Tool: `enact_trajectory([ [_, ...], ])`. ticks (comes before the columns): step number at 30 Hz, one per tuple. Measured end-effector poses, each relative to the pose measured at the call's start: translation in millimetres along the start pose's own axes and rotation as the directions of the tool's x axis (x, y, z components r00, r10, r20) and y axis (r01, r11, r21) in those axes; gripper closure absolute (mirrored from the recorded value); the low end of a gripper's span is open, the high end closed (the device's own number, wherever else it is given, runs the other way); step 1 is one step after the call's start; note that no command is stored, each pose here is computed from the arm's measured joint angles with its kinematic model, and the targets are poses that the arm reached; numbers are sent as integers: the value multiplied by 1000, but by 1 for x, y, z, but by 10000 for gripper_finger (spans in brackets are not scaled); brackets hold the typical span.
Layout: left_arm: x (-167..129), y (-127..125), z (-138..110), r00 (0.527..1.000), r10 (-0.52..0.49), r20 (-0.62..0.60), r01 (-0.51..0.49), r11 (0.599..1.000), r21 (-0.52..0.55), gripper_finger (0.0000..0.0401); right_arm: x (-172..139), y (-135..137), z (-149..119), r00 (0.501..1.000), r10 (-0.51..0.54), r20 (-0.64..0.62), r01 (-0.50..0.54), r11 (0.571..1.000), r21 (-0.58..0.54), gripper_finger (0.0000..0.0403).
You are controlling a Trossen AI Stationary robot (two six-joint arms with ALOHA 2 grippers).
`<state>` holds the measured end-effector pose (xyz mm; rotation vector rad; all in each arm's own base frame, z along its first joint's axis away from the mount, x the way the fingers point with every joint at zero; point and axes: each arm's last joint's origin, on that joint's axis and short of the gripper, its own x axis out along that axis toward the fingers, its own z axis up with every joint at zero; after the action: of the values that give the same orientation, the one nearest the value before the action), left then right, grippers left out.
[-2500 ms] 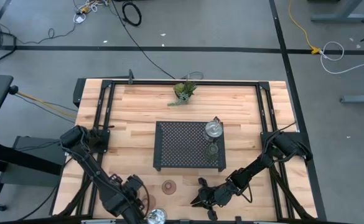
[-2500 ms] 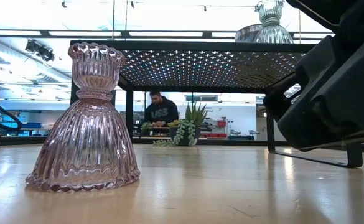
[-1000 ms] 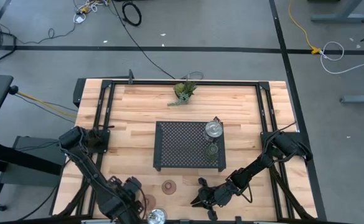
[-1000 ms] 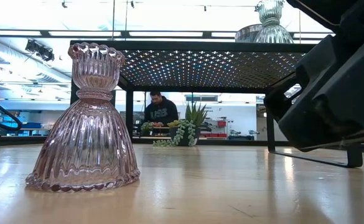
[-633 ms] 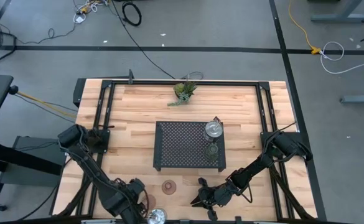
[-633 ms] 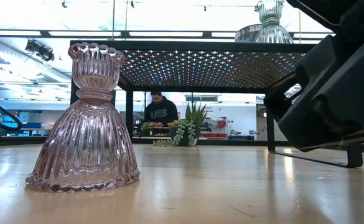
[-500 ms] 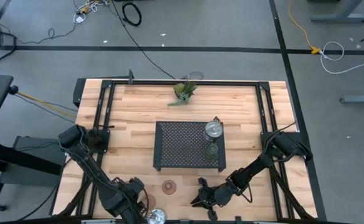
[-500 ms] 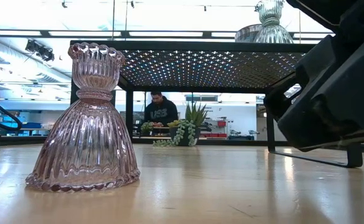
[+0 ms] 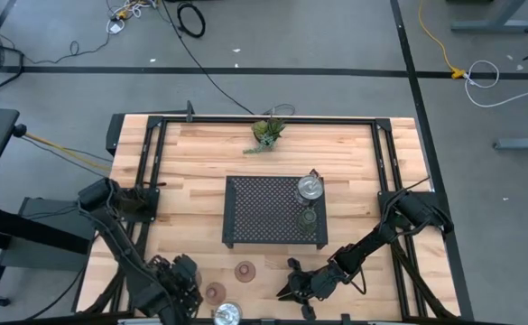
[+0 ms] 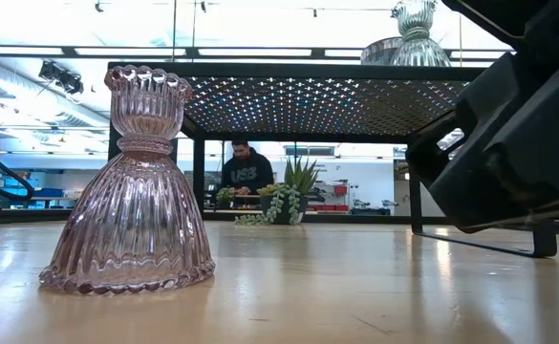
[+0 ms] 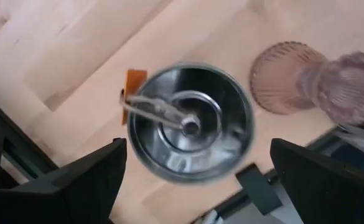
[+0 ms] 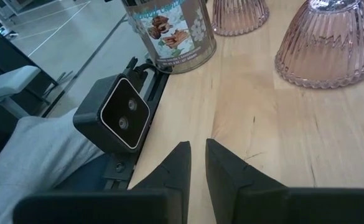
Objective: Pick & Place candle stick holders
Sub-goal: Put the left silver scented candle on the black shelf aligned with the other silver scented candle
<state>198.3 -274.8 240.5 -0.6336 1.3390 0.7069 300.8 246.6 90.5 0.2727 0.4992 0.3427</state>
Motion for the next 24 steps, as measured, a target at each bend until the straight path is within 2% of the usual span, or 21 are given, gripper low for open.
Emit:
enact_trajectory([
  [3,14,5,-2,998,44,-47,-44,999,-12,2,0,0,0,1000,1,0,-1,1000,0,356],
  [7,32,5,-1,996,33,-82,-33,999,11,2,0,0,0,1000,0,1,0,1000,0,356],
  [14,35,3,14,998,34,-45,-32,999,39,2,0,0,0,1000,-2,2,2,1000,0,356],
  [24,35,0,13,998,6,-60,-4,999,33,2,0,0,0,1000,-2,1,2,1000,0,356],
])
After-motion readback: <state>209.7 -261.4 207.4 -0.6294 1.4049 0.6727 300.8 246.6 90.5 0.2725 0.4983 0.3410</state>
